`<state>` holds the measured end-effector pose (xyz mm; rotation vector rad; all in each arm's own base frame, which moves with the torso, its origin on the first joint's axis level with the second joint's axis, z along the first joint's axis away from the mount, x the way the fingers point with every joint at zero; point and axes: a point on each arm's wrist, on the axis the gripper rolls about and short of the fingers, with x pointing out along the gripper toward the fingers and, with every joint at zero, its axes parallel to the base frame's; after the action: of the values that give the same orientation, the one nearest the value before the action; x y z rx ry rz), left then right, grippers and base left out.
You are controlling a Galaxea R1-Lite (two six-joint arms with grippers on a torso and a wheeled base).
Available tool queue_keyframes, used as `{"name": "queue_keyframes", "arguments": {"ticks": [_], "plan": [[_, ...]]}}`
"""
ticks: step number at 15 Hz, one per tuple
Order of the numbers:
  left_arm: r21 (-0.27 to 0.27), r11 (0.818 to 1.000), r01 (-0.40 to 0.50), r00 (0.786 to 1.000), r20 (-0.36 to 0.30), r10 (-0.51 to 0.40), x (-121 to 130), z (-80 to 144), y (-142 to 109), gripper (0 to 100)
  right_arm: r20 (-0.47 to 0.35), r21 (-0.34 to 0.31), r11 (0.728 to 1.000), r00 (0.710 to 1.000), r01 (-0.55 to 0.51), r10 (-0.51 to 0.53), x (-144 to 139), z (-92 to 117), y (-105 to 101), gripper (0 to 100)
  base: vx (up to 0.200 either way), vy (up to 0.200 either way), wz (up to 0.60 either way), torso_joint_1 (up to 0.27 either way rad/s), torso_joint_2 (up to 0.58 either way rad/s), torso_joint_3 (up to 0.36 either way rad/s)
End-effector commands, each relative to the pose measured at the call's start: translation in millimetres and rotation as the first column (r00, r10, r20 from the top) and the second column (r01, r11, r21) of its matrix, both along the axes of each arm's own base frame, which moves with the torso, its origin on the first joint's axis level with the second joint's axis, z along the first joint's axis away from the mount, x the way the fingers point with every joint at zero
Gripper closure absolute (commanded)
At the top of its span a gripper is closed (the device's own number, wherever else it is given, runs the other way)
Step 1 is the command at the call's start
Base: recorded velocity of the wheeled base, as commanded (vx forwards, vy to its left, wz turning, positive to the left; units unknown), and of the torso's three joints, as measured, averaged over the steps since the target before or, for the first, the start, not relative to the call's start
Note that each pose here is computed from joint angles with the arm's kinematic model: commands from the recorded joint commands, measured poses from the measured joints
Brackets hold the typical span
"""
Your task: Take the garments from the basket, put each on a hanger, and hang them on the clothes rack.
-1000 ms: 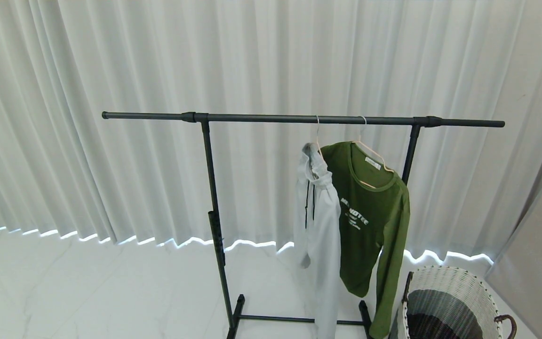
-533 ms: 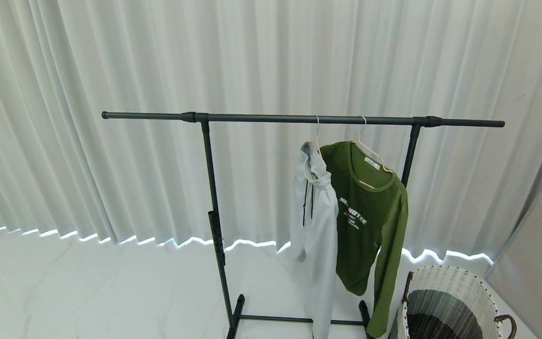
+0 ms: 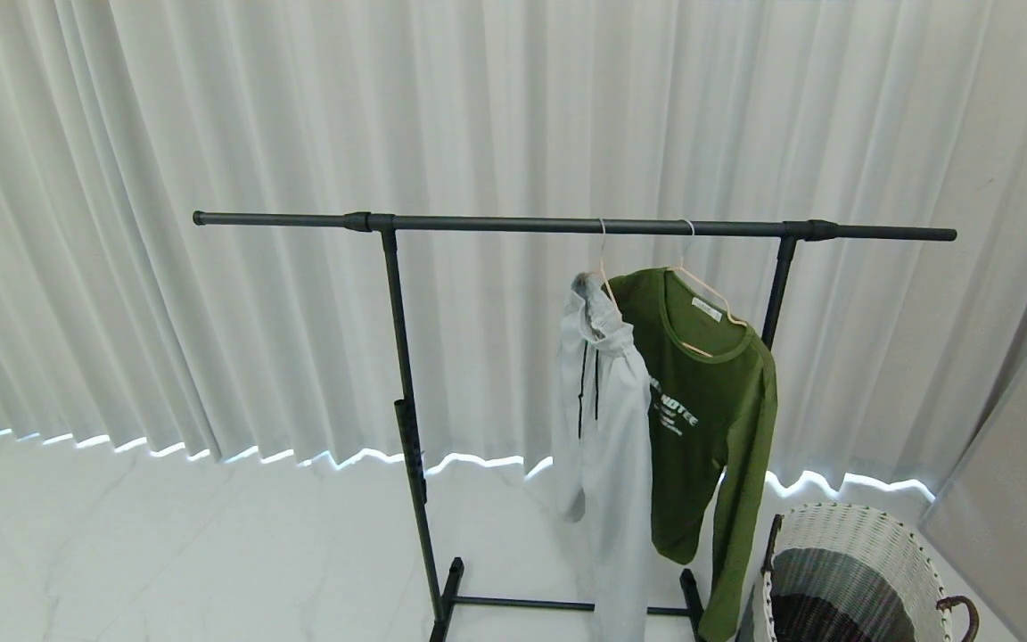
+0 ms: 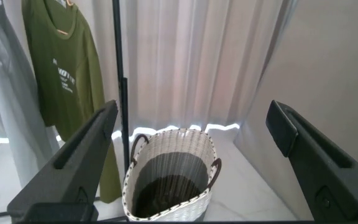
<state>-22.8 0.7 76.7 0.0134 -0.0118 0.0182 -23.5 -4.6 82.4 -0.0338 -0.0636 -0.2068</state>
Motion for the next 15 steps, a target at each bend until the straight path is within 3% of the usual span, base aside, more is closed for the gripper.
{"name": "queue_keyframes", "arguments": {"ticks": [1, 5, 9, 15], "plan": [[0.002, 1.0, 0.0, 1.0, -0.001, 0.0, 0.0, -0.1, 0.0, 0, 0.001, 0.021, 1.0, 1.0, -0.001, 0.001, 0.1, -0.2, 0.0, 0, 0.0, 0.0, 0.0, 0.0, 0.0, 0.0], [-0.001, 1.0, 0.001, 1.0, -0.004, -0.001, 0.0, -0.4, 0.0, 0, 0.016, 0.099, 0.995, 1.0, -0.021, 0.02, 0.2, -0.3, 0.3, 0, 0.0, 0.0, 0.0, 0.0, 0.0, 0.0], [0.003, 1.0, 0.007, 1.0, -0.007, -0.007, 0.1, -0.6, -0.2, 0, -0.033, 0.056, 0.984, 0.985, -0.166, 0.168, 0.8, -4.4, 3.7, 0, 0.0, 0.0, 0.0, 0.0, 0.0, 0.0], [-0.006, 1.0, 0.006, 1.0, -0.006, -0.006, 0.0, -0.6, -0.1, 0, -0.051, 0.029, 0.98, 0.979, -0.198, 0.2, 0.8, -5.6, 4.4, 0, 0.0, 0.0, 0.0, 0.0, 0.0, 0.0]]}}
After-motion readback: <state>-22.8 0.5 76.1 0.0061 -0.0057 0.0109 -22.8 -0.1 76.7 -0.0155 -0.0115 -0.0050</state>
